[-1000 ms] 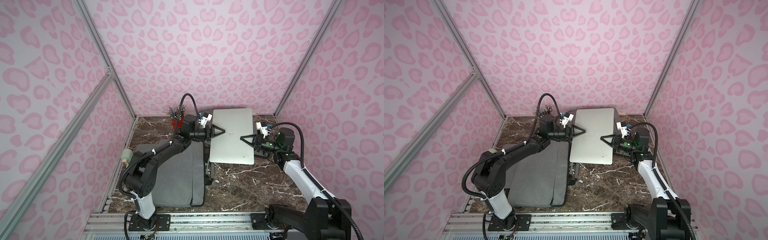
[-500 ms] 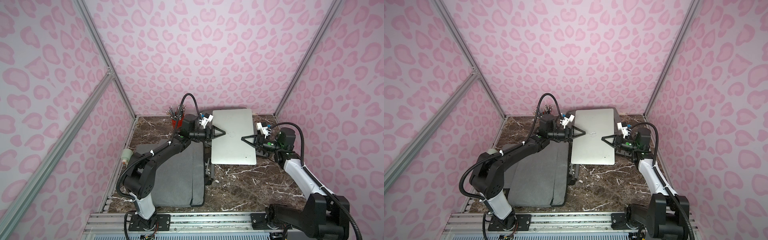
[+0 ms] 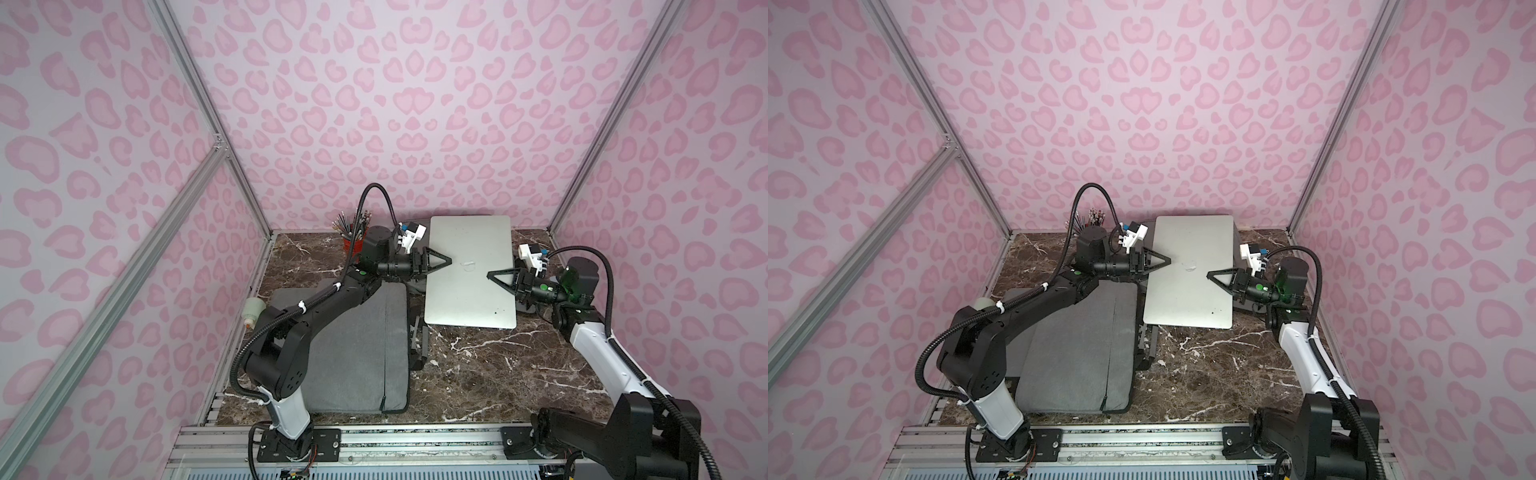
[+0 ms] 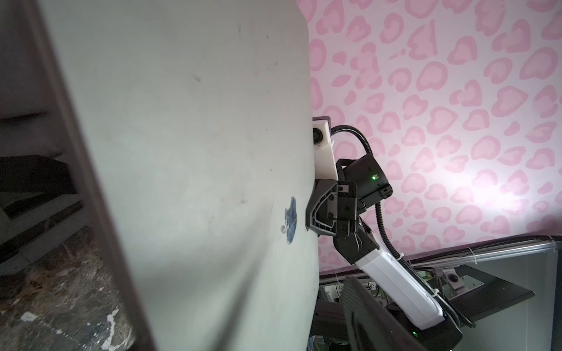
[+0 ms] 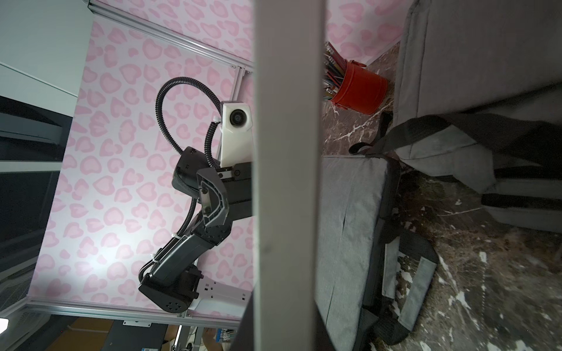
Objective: Open the zippered laptop bag and take out the laptop
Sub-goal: Place the laptop at the center of the board.
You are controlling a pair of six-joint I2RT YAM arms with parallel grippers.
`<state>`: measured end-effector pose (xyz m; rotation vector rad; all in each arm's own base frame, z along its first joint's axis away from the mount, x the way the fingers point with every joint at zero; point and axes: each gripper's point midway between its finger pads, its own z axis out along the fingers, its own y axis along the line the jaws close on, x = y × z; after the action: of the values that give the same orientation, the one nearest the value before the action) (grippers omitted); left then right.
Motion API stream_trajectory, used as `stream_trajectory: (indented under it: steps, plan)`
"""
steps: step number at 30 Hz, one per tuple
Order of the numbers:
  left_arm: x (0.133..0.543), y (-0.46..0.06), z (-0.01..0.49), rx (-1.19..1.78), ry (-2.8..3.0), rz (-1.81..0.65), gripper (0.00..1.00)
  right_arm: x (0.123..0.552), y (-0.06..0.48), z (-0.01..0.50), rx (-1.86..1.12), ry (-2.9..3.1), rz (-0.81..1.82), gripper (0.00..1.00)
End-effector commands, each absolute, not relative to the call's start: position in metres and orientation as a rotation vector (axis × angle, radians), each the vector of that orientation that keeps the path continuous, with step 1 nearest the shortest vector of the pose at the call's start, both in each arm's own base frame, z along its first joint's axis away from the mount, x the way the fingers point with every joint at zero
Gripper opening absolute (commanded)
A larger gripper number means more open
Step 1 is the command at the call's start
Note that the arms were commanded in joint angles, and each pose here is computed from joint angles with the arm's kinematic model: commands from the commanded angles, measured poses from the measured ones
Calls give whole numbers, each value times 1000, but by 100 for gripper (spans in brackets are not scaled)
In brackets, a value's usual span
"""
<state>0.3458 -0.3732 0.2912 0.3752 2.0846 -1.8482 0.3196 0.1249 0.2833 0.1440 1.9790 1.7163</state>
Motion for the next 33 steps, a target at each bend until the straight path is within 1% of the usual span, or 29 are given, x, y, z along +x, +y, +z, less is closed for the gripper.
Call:
stream_trajectory:
  steps: [1,9,10,12,14,15,17,21,25,26,28,33]
  plan:
    - [345,-370,324,476,1931,-1868,74,324,122,307,107,1891,1695,0]
    - [349,-368,325,449,1929,-1905,74,322,127,328,69,1840,1728,0]
    - [349,-368,326,448,1928,-1915,58,321,129,327,65,1843,1733,0]
    - [349,-369,326,442,1931,-1938,53,320,135,328,43,1840,1747,0]
    - [347,-371,327,444,1941,-1958,42,320,139,328,35,1837,1758,0]
    - [346,-371,327,445,1947,-1966,39,320,140,329,31,1832,1763,0]
    - [345,-370,327,447,1956,-1964,37,322,139,329,32,1827,1765,0]
    - [341,-368,331,462,1952,-1963,40,324,143,325,32,1835,1774,0]
    - [336,-368,337,480,1943,-1978,36,325,145,322,34,1841,1780,0]
    - [336,-368,338,484,1940,-1980,31,325,145,320,41,1843,1780,0]
    - [334,-367,339,490,1940,-1982,24,326,145,317,46,1851,1782,0]
    - [332,-366,340,498,1945,-1975,13,330,140,306,73,1888,1749,0]
